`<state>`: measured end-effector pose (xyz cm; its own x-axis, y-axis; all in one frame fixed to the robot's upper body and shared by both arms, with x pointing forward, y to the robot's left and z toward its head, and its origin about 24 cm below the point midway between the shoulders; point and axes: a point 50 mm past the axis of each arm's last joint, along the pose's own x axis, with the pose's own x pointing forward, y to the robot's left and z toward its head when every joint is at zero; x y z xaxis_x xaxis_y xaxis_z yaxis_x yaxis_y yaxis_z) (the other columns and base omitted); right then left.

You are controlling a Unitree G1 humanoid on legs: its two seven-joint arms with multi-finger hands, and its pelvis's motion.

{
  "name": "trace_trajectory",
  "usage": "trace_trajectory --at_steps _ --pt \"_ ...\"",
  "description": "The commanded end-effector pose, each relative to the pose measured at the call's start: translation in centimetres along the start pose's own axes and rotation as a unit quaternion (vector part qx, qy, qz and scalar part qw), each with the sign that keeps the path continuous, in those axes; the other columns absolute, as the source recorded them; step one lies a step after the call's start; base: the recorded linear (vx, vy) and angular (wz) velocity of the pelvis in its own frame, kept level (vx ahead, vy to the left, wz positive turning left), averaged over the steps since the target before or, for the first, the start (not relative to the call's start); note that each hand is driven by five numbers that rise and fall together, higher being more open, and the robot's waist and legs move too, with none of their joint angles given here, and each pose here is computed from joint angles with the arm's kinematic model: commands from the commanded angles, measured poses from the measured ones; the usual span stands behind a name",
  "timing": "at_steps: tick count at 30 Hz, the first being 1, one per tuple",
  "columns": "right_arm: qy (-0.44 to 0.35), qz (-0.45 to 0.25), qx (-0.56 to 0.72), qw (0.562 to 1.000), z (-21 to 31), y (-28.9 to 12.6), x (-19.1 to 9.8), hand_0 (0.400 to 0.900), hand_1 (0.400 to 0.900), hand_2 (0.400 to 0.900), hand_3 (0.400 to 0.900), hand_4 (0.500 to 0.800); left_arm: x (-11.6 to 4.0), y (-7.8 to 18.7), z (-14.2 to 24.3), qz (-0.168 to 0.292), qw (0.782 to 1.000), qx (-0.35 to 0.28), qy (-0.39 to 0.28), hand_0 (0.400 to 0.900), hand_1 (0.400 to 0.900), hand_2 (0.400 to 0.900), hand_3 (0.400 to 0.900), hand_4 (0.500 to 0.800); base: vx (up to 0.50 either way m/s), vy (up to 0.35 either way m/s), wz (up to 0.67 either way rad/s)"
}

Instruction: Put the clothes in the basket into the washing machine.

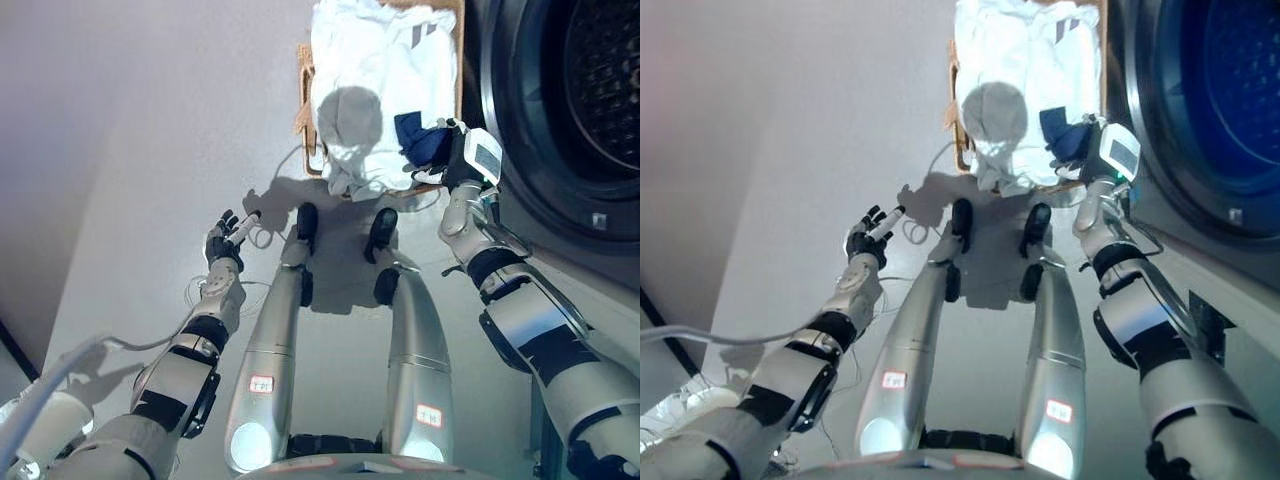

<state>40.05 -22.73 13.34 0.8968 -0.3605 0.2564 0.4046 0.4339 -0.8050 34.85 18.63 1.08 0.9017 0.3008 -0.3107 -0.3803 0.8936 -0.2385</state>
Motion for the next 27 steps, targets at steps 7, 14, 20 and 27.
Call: trace_trajectory --at_steps 7,14,20,27 --pt "0.072 0.023 -0.046 0.996 -4.6 -1.4 0.0 0.9 0.9 0.9 0.9 0.8 -0.7 1.3 -1.8 0.014 1.0 -0.023 0.015 0.9 0.9 0.9 0.9 0.8 0.004 -0.006 0.06" --pt "0.062 0.016 -0.034 0.997 -4.4 -1.3 0.0 0.4 0.4 0.4 0.4 0.5 -0.7 1.6 -2.1 0.029 0.999 -0.026 0.02 0.9 0.9 0.9 0.9 0.8 0.0 0.0 0.0" --pt "0.07 0.0 -0.033 0.997 -4.8 -1.6 -0.1 0.4 0.4 0.4 0.4 0.5 -0.7 2.0 -2.1 0.038 0.999 -0.019 0.02 0.9 0.9 0.9 0.9 0.8 0.0 0.0 0.0" --pt "-0.004 -0.126 0.091 0.988 -0.8 -6.3 2.2 0.4 0.4 0.4 0.4 0.5 -0.8 2.4 -1.6 0.05 0.998 -0.038 -0.003 0.9 0.9 0.9 0.9 0.8 0.004 0.021 -0.11"
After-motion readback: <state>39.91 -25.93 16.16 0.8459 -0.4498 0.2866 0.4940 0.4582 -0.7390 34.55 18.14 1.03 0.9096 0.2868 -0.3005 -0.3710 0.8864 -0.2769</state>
